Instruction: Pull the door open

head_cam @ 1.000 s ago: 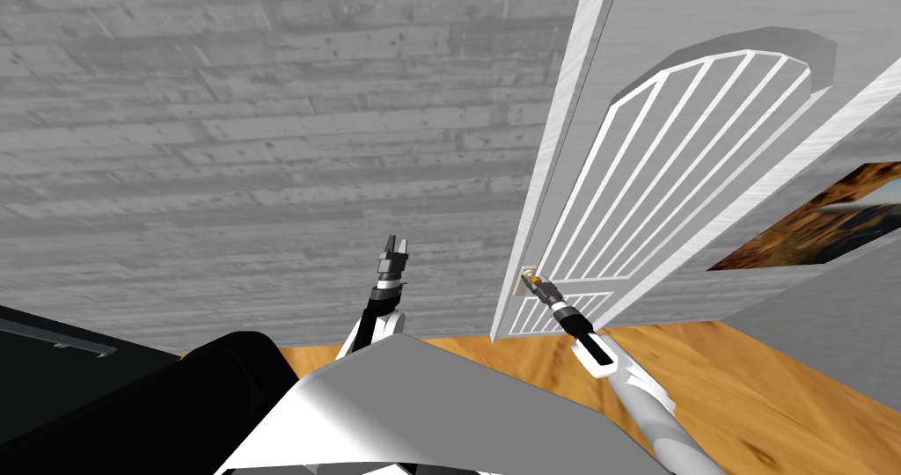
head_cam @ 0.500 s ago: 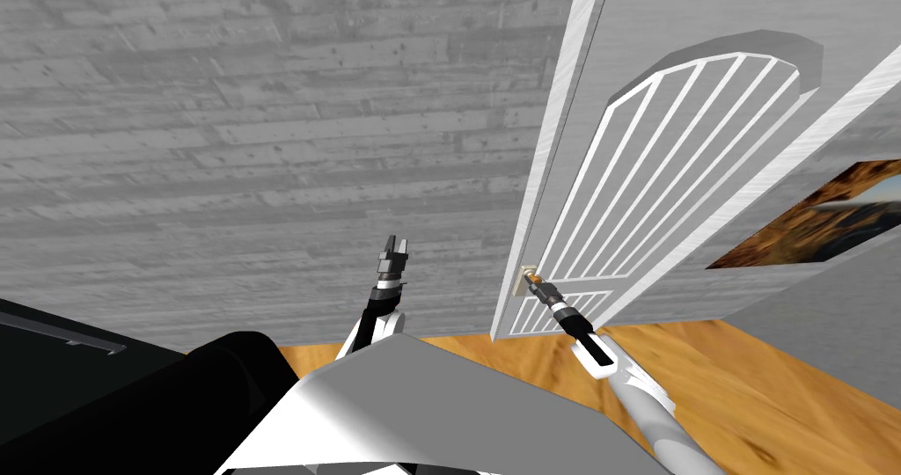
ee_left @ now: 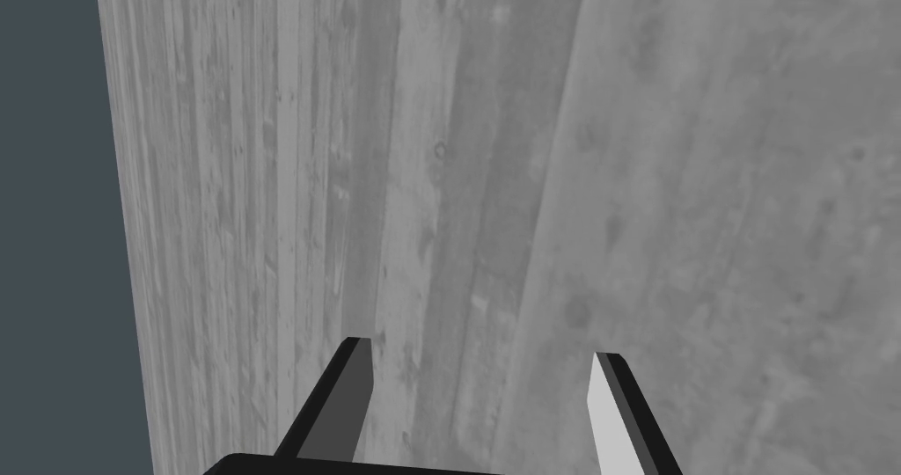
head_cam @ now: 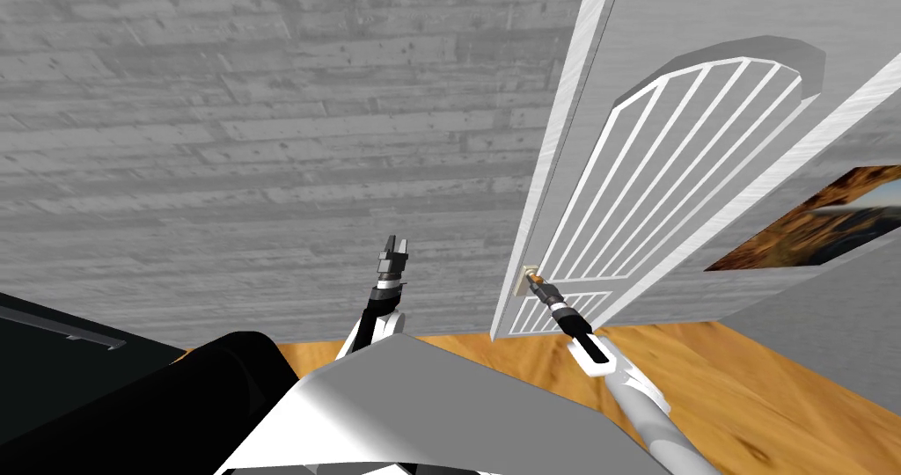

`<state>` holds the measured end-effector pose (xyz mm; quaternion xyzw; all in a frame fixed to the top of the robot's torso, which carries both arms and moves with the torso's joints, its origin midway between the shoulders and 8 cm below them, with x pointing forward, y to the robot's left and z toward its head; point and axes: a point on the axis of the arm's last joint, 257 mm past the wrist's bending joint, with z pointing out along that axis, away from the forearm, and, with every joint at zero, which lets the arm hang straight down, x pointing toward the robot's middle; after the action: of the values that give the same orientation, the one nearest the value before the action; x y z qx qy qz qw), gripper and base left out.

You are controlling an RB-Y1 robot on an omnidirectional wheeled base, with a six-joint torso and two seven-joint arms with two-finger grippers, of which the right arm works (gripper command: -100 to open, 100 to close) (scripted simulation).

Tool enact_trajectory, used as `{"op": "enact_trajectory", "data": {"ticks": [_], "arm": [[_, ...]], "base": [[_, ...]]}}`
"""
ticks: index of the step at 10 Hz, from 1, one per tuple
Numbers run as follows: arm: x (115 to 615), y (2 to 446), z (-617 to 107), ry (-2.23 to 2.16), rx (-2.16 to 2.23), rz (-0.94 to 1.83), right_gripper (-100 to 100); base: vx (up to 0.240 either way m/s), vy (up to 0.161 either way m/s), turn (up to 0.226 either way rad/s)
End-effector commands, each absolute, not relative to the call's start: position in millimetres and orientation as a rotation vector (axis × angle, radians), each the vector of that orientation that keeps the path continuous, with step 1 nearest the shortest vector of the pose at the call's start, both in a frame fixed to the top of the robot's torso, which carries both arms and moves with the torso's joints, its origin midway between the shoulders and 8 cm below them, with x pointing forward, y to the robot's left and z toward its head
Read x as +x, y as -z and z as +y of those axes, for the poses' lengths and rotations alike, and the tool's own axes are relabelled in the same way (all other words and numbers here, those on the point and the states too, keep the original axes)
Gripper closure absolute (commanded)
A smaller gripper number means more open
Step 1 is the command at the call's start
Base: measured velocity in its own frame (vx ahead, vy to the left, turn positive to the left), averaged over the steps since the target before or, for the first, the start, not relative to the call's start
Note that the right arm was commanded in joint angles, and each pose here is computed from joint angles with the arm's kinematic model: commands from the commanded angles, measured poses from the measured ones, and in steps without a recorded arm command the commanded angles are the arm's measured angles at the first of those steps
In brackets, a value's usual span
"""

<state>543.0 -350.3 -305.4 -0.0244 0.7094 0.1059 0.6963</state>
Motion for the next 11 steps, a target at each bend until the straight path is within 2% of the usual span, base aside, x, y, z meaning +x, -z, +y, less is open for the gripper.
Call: {"op": "enact_trajectory", "data": {"ticks": [1,11], "arm": [[547,301,-366,-0.219,-0.009,1.579,100],[551,313,-408,-0.228,0.292,1.602,100]], "base": [[-0.012,-0.002,-0.007],[-0.011,-0.004,-0.01]]}}
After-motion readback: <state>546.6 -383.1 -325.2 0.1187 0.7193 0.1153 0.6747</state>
